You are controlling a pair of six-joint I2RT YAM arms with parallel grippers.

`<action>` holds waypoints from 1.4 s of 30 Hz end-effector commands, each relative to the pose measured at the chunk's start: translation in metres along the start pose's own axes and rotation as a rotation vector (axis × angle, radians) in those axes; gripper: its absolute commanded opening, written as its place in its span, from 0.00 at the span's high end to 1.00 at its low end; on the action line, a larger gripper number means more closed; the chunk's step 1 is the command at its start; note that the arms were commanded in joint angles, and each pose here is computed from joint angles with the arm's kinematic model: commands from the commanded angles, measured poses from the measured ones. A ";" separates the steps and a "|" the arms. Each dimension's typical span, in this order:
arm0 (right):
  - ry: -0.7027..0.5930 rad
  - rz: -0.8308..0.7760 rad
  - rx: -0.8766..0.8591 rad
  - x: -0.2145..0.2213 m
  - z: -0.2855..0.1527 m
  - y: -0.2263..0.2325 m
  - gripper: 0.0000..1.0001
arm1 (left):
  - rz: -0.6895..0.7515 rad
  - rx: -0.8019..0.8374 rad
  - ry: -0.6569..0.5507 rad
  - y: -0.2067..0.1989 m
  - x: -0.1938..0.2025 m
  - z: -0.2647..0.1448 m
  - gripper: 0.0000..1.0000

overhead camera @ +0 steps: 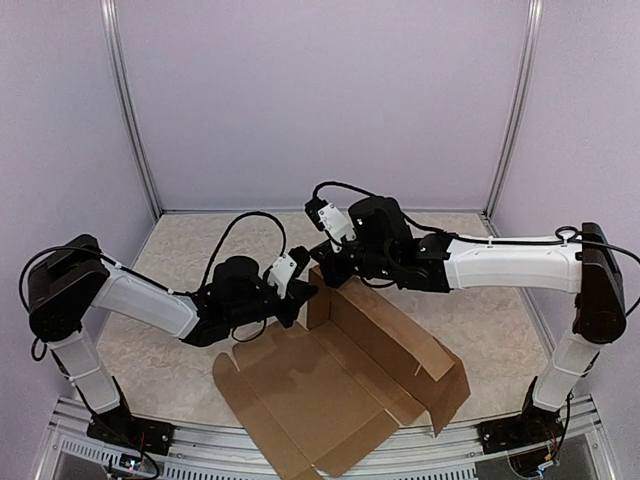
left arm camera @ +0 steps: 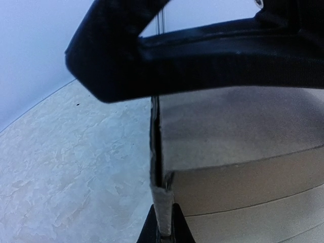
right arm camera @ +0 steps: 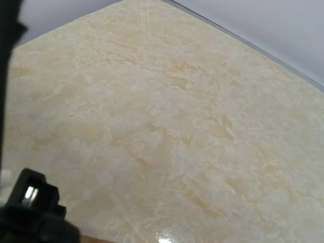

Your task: Fold the paper box

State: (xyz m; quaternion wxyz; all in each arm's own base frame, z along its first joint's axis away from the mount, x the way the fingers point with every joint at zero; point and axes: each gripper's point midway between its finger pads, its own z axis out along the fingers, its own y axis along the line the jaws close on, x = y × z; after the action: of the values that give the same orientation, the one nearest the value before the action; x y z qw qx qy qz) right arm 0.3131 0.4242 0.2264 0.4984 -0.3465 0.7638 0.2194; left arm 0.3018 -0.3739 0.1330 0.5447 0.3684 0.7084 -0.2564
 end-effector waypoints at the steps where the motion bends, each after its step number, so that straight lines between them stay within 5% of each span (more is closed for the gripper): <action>1: 0.029 0.030 0.000 0.022 0.011 -0.002 1.00 | -0.017 0.007 0.040 -0.001 0.019 0.003 0.98; 10: 0.073 0.070 -0.047 0.045 0.017 0.007 1.00 | -0.040 0.008 0.023 -0.004 0.027 0.008 0.79; 18: 0.070 0.082 -0.067 0.045 0.015 0.010 1.00 | -0.045 -0.005 0.011 -0.001 0.028 0.018 0.76; 24: 0.068 0.093 -0.084 0.044 0.013 0.013 1.00 | -0.073 -0.018 -0.015 0.001 0.024 0.027 0.81; 28: 0.066 0.103 -0.088 0.044 0.012 0.013 1.00 | -0.078 -0.019 -0.024 0.001 0.022 0.033 1.00; 42: 0.070 0.095 -0.073 0.045 0.009 0.010 1.00 | -0.053 -0.039 -0.043 0.000 0.012 0.029 0.94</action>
State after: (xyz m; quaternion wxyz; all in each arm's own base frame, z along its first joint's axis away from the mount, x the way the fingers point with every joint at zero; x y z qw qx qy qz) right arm 0.3110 0.4276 0.2060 0.4828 -0.3194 0.7709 0.2658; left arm 0.3135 -0.3891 0.0996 0.5420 0.3396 0.7205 -0.2679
